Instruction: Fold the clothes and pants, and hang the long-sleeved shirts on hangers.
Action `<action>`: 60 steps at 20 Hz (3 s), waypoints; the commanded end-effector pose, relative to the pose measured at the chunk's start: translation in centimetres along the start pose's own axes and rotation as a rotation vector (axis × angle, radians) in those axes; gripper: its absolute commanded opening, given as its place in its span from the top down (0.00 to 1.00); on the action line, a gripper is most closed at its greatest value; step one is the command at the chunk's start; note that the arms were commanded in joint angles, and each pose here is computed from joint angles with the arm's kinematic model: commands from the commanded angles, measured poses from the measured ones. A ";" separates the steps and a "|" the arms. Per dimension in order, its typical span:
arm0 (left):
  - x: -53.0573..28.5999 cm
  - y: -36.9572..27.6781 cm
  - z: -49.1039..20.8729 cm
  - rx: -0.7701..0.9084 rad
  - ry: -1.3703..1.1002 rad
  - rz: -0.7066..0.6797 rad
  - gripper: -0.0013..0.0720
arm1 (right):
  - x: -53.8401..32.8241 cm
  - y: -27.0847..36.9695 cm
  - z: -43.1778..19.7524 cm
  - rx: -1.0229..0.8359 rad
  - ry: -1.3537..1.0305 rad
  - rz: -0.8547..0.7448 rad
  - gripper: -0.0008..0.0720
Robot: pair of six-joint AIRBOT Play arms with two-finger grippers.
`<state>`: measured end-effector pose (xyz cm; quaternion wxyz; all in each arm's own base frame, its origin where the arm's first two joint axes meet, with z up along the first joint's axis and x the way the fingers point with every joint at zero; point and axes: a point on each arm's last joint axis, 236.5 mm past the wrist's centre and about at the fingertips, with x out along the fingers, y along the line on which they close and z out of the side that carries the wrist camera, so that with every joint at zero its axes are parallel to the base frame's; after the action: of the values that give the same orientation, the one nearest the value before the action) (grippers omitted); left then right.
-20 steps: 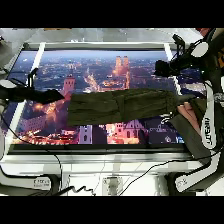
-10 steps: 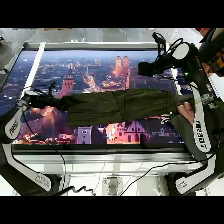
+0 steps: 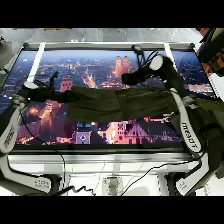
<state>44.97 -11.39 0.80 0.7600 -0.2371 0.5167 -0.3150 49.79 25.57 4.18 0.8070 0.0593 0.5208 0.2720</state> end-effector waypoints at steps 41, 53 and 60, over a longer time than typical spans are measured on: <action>8.2 -26.0 4.2 0.448 -0.527 0.114 0.01 | -7.4 -16.8 -10.6 0.337 -0.024 0.345 0.06; 8.7 -25.5 3.4 0.443 -0.487 0.125 0.01 | 1.3 -16.2 -10.5 0.247 0.101 -0.205 0.02; 8.6 -25.5 3.5 0.443 -0.489 0.125 0.01 | -1.4 -20.5 -10.2 0.527 0.070 -0.241 0.04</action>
<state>44.56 -35.12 13.98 0.9122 -0.1026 0.2519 -0.3064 48.41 7.50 -6.59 0.7879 0.1560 0.5913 0.0720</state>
